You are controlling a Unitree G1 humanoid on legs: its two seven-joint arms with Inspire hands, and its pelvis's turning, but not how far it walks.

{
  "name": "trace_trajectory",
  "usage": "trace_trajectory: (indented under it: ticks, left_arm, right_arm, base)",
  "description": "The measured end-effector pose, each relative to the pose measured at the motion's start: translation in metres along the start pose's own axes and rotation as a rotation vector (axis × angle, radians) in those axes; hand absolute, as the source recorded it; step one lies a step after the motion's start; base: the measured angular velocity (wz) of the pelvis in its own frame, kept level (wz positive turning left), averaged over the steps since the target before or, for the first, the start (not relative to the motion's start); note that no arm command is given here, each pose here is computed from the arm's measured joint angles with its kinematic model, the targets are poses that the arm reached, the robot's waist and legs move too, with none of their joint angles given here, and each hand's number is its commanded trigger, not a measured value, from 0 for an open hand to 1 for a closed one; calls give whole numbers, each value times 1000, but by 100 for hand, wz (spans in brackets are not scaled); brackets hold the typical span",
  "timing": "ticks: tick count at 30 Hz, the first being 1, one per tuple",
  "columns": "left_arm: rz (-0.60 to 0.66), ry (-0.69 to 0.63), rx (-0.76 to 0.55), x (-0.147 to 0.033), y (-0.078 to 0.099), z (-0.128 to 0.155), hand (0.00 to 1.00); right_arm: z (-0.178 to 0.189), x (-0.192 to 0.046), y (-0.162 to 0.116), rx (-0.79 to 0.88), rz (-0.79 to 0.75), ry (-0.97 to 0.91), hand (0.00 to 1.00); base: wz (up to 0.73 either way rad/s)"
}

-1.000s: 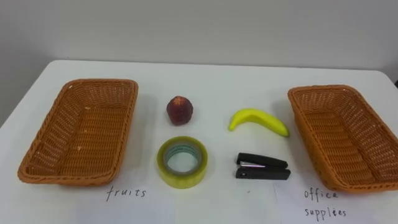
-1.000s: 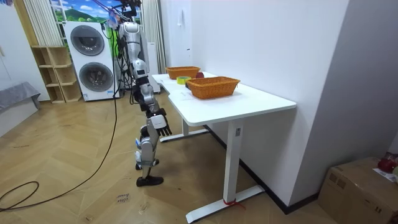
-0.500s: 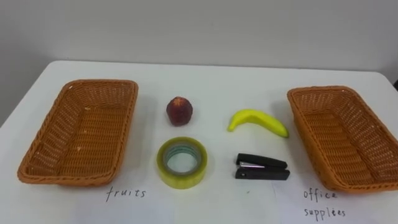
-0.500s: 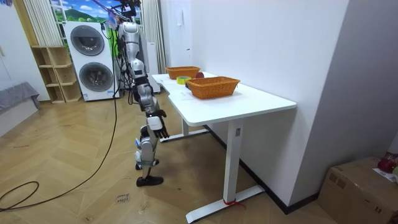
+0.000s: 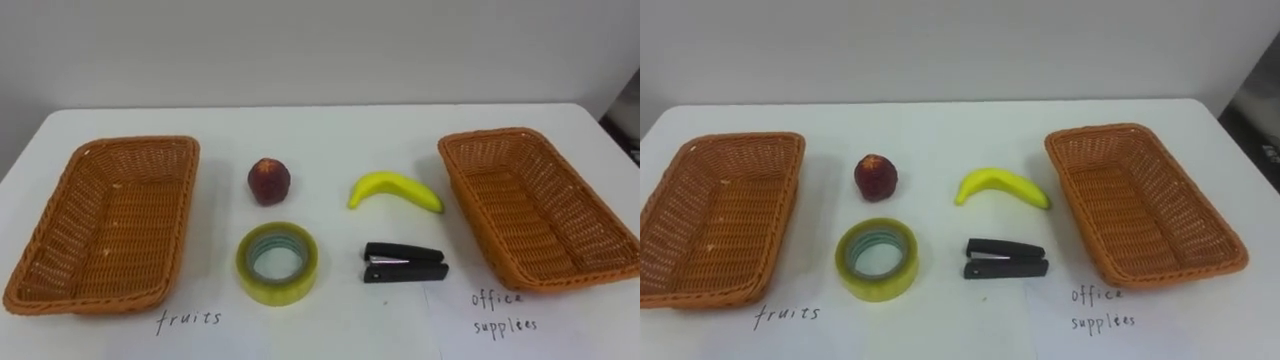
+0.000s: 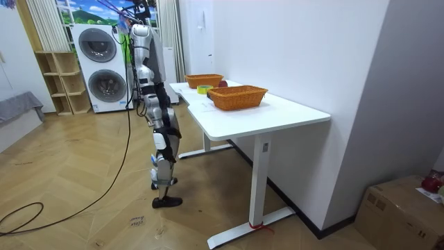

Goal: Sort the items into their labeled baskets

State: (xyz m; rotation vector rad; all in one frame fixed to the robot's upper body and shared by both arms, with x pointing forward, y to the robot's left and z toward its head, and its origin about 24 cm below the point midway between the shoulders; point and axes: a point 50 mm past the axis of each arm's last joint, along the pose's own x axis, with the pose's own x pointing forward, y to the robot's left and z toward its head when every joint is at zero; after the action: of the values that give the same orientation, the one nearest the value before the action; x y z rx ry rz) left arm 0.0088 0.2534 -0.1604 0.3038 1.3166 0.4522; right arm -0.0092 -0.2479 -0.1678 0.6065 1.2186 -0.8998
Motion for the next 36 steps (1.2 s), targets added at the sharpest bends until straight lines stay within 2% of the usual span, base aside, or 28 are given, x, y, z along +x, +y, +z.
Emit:
trace_trajectory:
  ticks: [5,13,24,30,36]
  left_arm:
    - [56,-23,2,1,10,0,0]
    - [106,-22,-7,0,19,-6,0]
    - [136,-107,-23,-2,26,8,0]
    - [106,-95,-11,-2,23,5,0]
    - [59,-92,1,-2,19,4,0]
  right_arm:
    - [39,-3,7,219,-35,-159,0]
    - [89,-19,10,376,-131,-369,0]
    - [170,-85,23,523,-211,-770,0]
    - [186,-106,19,627,-281,-847,0]
    - [204,-131,20,657,-319,-970,0]
  base:
    - [-7]
    - [-12]
    - [-3]
    - [0]
    - [0]
